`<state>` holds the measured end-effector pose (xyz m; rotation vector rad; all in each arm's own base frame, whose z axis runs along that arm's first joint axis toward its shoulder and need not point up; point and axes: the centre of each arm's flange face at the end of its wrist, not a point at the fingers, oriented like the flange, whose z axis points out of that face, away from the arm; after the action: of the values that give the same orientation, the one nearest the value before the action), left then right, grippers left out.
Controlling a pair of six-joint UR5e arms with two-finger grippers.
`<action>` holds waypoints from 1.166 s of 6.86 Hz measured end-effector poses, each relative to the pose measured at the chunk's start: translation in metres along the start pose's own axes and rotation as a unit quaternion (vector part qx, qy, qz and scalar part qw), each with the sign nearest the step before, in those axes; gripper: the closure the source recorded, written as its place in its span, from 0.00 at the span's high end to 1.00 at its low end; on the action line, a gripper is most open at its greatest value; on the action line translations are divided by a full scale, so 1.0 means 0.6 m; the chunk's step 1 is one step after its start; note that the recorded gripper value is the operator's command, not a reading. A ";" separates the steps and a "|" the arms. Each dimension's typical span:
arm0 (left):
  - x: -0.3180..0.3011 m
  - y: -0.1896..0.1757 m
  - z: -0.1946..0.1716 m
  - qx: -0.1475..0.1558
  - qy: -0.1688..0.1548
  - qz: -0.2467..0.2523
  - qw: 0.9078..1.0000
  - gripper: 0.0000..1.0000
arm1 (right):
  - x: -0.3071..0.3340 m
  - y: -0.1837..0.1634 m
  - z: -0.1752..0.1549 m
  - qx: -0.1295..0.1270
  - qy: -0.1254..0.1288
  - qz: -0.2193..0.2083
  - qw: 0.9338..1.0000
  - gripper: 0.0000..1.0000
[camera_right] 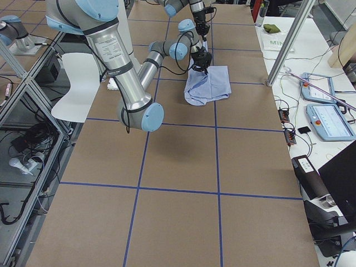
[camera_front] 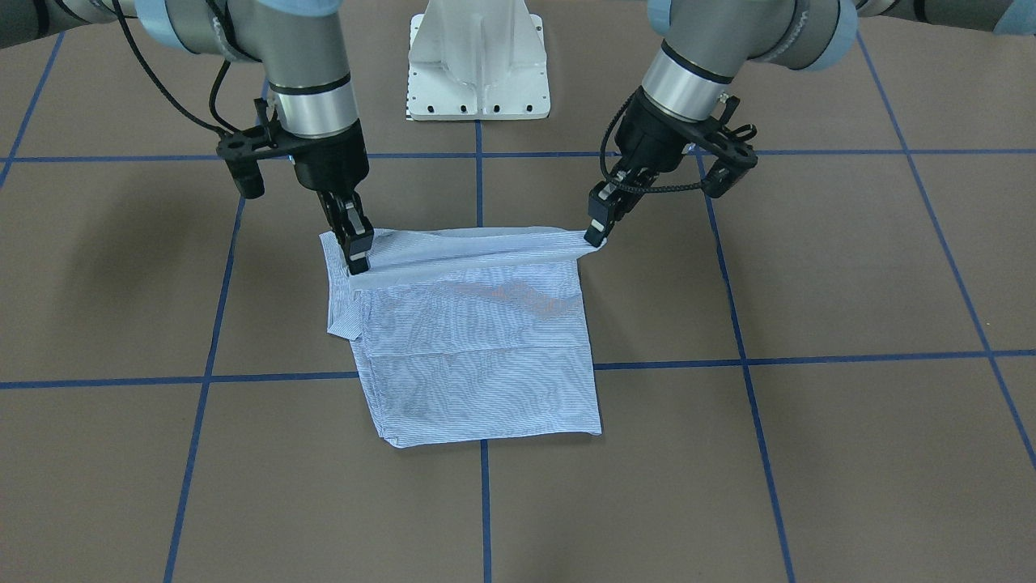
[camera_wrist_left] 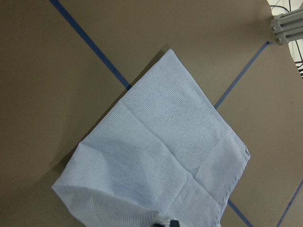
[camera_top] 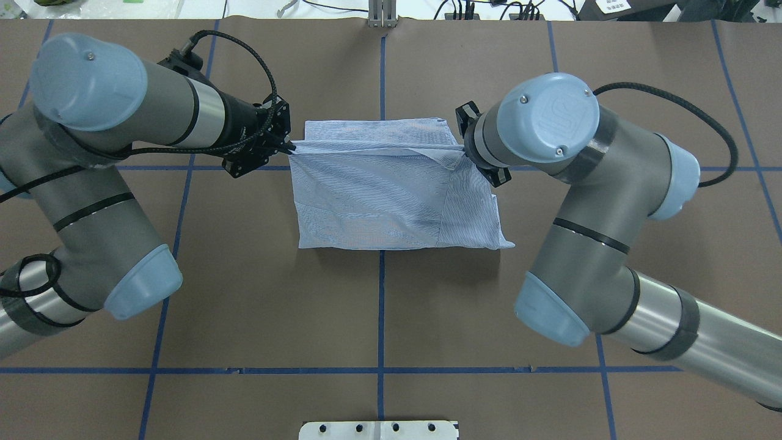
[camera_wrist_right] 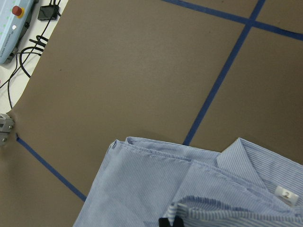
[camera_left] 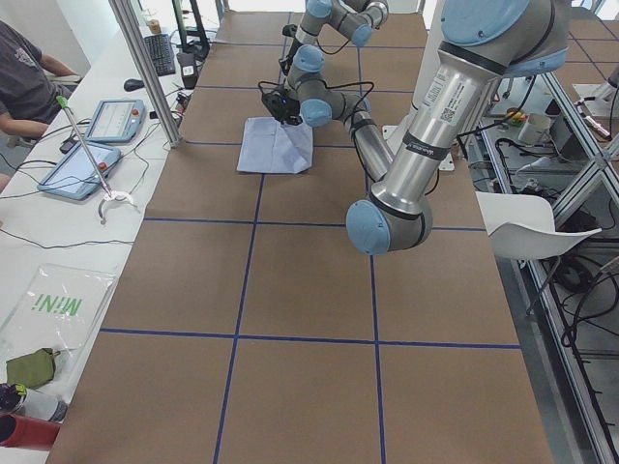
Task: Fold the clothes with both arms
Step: 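Lift the near edge with both grippers and fold it over toward the collar, then open both grippers and raise them away from the folded shirt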
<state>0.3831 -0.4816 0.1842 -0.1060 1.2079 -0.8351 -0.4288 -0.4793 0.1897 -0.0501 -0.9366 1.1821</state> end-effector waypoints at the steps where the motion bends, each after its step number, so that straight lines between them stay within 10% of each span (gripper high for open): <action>1: 0.008 -0.022 0.032 0.006 0.001 0.003 1.000 0.00 | -0.035 -0.004 0.030 0.002 0.006 -0.003 1.000 0.00; 4: 0.022 -0.093 0.149 0.020 -0.001 0.010 1.000 0.04 | -0.099 -0.010 0.120 0.005 0.019 -0.025 0.999 0.00; 5: 0.016 -0.118 0.183 0.024 -0.001 0.018 1.000 0.65 | -0.108 -0.011 0.160 0.006 0.024 -0.038 0.999 0.23; 6: 0.008 -0.145 0.224 0.031 -0.002 0.030 0.999 0.74 | -0.116 -0.021 0.213 0.004 0.022 -0.051 0.998 0.99; 8: 0.010 -0.194 0.276 0.061 0.003 0.061 0.996 0.86 | -0.160 -0.057 0.285 0.004 0.020 -0.096 0.995 1.00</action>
<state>0.4652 -0.6252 0.3008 0.0704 1.1546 -0.8004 -0.5190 -0.6430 0.2584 0.0221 -0.8808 1.0043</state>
